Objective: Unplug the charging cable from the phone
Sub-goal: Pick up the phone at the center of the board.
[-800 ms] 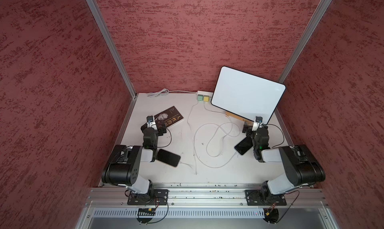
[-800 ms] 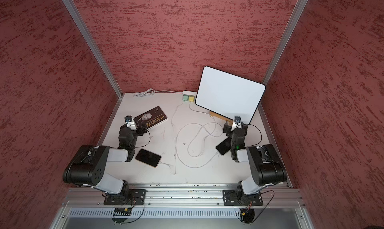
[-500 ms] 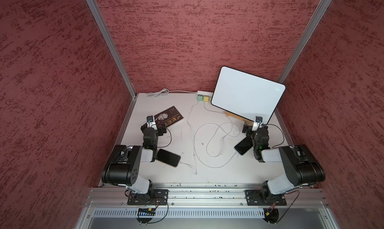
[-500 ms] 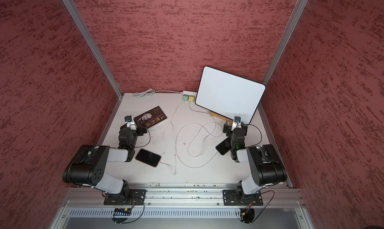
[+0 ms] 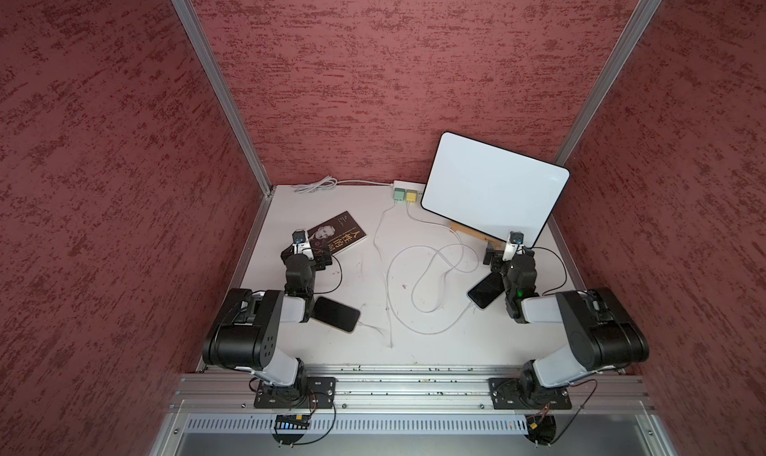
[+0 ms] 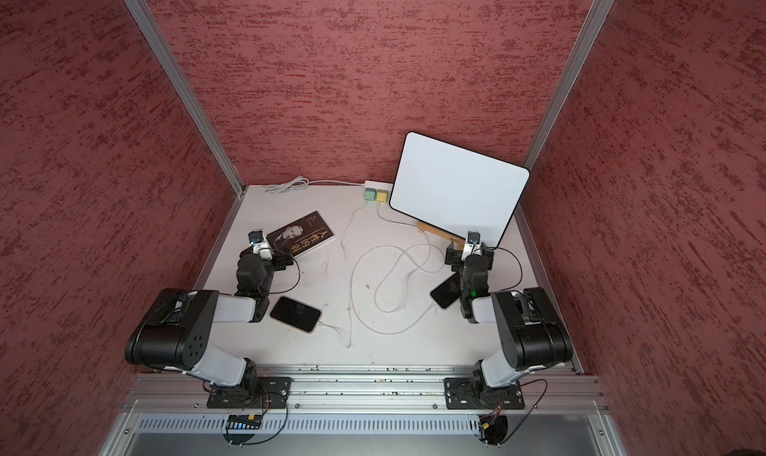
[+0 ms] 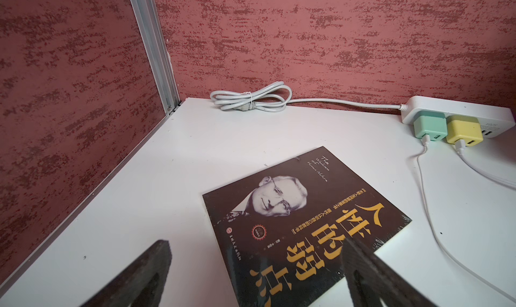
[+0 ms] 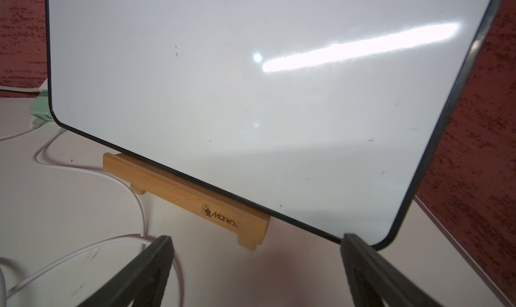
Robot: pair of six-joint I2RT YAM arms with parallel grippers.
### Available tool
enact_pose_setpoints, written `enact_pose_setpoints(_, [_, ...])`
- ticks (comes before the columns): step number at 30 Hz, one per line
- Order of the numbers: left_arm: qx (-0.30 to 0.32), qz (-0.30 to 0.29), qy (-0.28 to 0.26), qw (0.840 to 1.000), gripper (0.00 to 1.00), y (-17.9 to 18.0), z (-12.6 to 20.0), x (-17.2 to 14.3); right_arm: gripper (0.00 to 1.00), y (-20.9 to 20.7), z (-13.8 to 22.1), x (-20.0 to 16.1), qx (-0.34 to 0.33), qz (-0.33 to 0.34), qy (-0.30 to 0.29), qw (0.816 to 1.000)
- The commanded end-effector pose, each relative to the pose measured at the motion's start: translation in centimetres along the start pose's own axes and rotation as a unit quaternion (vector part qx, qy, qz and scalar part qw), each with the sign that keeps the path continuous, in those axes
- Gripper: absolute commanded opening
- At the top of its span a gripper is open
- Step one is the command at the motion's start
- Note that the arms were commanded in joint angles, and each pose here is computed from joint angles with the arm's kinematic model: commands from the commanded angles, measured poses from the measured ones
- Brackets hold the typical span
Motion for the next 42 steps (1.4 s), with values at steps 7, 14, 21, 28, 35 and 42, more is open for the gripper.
enact_pose_setpoints(7, [-0.010,0.017,0.010,1.000,1.00,0.8,-0.4,-0.1,0.99,0.0,-0.2,0.1,0.004,-0.006,0.000,1.000])
enact_pose_setpoints(14, [-0.012,0.023,0.009,1.000,1.00,1.0,-0.3,0.0,0.99,-0.2,-0.1,0.2,-0.005,-0.007,-0.001,1.000])
enact_pose_setpoints(21, [-0.009,0.024,0.040,0.999,1.00,1.1,-0.1,3.6,0.99,-1.0,1.4,3.1,-0.022,-0.019,-0.027,0.999])
enact_pose_setpoints(28, [-0.001,0.337,0.097,0.937,1.00,5.2,0.5,7.4,0.99,-1.9,2.9,9.8,-0.048,-0.174,0.025,0.983])
enact_pose_setpoints(35, [-0.080,0.381,0.139,0.911,1.00,2.9,1.0,10.9,0.99,1.5,4.2,11.3,0.049,-0.213,0.127,0.968])
enact_pose_setpoints(42, [-0.049,0.298,0.202,0.932,1.00,-0.5,3.1,9.9,0.99,2.2,6.4,11.3,0.067,-0.235,0.169,0.955])
Point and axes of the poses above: each gripper's point midway between its finger pads, its own z axis back along the fingers, its own y axis along the line the jaws close on, x = y × z, the point moved 1 cm from there along z, back along the fingers, and after that the axes turned 1 degree about -z, right-handed, at the moved point
